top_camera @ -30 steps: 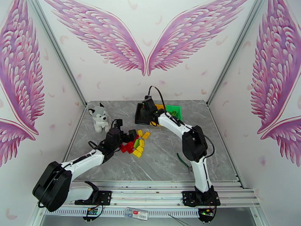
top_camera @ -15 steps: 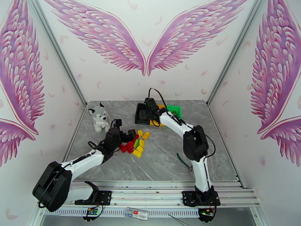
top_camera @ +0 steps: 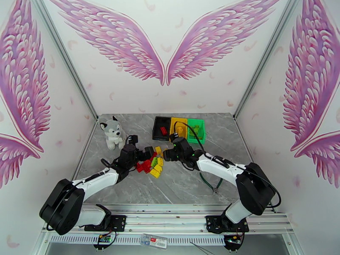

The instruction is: Sort the legos into containers by color

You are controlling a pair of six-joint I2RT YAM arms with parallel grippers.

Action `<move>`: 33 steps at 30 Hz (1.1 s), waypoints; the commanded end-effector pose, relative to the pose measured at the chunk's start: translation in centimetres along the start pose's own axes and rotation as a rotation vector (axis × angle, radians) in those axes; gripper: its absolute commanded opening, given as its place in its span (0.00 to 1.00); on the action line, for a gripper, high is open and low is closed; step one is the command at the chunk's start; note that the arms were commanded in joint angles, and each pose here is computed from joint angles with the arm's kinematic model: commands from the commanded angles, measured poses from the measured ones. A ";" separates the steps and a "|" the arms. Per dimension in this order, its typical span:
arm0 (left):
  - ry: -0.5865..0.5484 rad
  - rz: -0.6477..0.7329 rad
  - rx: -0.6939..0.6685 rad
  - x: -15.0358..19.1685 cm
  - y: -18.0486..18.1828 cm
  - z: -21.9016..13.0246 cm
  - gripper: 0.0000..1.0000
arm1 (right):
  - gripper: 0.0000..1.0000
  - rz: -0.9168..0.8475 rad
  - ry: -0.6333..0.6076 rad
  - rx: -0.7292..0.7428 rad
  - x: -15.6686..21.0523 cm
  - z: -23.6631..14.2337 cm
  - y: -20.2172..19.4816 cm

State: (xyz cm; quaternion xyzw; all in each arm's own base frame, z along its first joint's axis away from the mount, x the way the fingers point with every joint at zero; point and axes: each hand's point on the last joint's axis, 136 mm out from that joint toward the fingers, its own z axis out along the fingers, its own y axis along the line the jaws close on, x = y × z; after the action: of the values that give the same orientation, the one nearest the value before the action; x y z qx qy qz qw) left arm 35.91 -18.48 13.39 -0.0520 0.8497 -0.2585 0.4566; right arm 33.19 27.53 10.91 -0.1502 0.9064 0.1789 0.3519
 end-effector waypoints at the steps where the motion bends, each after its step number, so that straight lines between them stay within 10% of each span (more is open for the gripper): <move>1: 0.025 -0.036 0.004 0.7 0.6 0.6 0.99 | 0.79 -0.060 0.001 -0.094 2.8 -0.4 3.5; 14: 0.027 -0.143 0.008 0.6 2.7 0.9 0.99 | 0.73 -0.208 0.120 -0.154 10.3 2.1 8.6; 33: 0.023 -0.165 0.009 0.4 3.2 0.7 0.99 | 0.61 -0.275 0.185 0.007 10.0 7.3 8.6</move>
State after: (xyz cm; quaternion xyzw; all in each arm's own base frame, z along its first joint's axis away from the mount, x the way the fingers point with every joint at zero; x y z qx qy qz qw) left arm 36.95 -15.99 11.43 -0.1199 0.8469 -0.2942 0.4265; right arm 27.17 37.49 2.04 -0.2784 0.9012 0.1366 0.3027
